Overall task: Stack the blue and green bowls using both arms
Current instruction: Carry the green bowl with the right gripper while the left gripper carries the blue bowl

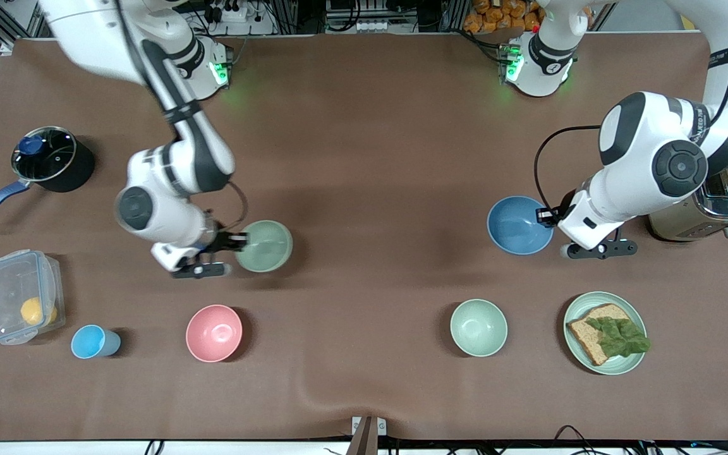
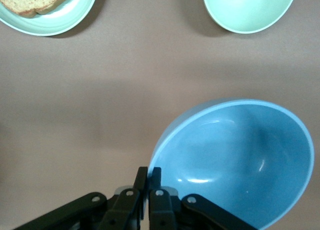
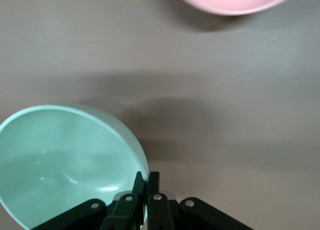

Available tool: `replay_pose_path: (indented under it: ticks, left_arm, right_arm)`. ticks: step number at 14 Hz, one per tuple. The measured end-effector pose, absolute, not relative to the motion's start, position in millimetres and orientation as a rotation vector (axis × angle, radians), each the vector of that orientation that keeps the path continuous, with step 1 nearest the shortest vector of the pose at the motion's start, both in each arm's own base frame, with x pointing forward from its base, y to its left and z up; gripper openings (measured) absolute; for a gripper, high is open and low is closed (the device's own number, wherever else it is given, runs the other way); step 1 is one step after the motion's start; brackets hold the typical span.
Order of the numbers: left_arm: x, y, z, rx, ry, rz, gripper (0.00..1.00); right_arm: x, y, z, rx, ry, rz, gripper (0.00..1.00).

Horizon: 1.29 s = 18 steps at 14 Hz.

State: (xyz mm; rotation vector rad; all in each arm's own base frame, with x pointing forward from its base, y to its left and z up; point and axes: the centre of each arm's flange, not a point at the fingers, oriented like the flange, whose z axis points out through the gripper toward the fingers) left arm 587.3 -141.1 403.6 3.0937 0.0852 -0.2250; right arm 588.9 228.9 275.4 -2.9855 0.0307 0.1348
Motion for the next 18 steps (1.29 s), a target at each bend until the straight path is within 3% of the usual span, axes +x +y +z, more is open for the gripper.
replay_pose_path:
  ticks: [5, 8, 9, 13, 16, 18]
  left_arm:
    - [589.2, -169.8, 405.6, 3.040, 0.157, -0.238, 0.05]
    - [584.5, -211.7, 397.0, 3.031, 0.204, -0.270, 0.05]
    - [582.5, -225.8, 393.1, 3.030, 0.213, -0.281, 0.05]
    - [579.5, -274.3, 373.4, 3.020, 0.236, -0.328, 0.05]
    - [581.2, -319.6, 361.9, 2.993, 0.292, -0.314, 0.05]
    - [581.4, -357.5, 354.5, 2.958, 0.325, -0.273, 0.05]
  right_arm:
    - [565.9, 357.9, 246.9, -2.984, 0.266, 0.165, 0.04]
    - [553.7, 394.7, 223.8, -2.973, 0.387, 0.159, 0.04]
    - [552.1, 398.7, 223.2, -2.958, 0.464, 0.170, 0.09]
    - [570.3, 385.4, 254.6, -2.901, 0.659, 0.190, 0.50]
    - [598.4, 332.2, 293.5, -2.836, 0.880, 0.239, 0.79]
    - [605.8, 314.4, 293.1, -2.796, 1.020, 0.261, 0.99]
